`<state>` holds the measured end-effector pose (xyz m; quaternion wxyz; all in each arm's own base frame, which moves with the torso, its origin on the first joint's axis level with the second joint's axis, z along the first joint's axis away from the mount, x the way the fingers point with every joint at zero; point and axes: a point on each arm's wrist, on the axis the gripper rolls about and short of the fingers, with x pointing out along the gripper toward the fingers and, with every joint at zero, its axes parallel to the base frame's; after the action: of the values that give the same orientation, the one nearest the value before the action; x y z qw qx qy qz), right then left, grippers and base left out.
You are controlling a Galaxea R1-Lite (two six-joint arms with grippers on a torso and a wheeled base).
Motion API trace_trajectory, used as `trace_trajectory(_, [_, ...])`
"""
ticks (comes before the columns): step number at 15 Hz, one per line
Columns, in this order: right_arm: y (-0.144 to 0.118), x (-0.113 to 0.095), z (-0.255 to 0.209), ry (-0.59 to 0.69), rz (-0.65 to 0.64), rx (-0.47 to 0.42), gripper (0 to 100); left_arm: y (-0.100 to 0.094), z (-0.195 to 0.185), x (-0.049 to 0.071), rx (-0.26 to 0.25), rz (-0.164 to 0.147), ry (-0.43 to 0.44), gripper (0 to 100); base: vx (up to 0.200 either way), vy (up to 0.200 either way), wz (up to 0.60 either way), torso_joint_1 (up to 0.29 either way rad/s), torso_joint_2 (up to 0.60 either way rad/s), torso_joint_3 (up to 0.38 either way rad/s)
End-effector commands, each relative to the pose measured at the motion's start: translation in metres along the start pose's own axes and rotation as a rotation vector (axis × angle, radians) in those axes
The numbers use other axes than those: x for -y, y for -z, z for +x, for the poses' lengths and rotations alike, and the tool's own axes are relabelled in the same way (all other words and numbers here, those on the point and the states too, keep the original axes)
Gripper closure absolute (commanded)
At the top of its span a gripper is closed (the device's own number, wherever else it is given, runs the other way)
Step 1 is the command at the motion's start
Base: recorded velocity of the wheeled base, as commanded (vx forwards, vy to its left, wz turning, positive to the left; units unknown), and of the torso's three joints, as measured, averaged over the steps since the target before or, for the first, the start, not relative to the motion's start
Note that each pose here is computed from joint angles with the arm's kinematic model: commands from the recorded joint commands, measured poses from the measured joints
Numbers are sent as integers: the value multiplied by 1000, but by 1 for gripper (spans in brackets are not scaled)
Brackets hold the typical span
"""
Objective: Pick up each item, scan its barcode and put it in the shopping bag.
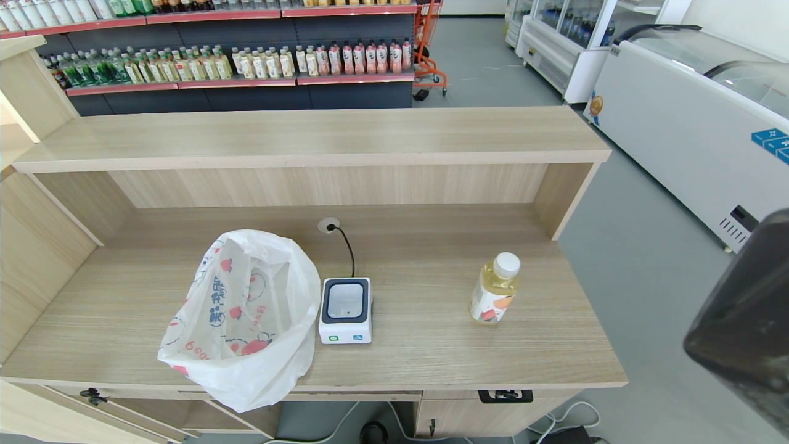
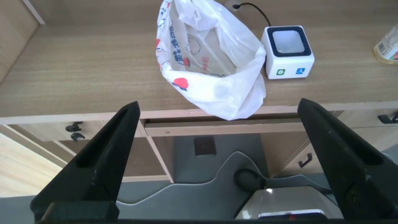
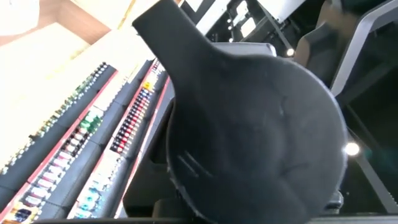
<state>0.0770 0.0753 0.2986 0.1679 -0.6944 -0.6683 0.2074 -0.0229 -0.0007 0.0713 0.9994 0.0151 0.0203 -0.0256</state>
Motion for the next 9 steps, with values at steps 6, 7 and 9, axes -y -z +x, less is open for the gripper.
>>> trace_trajectory(6, [9,-5,-11,-117,237,-80,100,0,0,0,0,0,0,0,0,0,0,0,0,0])
trace_trajectory(7, [12,-12,-19,-250,430,-205,100,0,0,0,0,0,0,0,0,0,0,0,0,0])
trace_trajectory(9, [1,-10,-37,-447,899,-577,100,0,0,0,0,0,0,0,0,0,0,0,0,0])
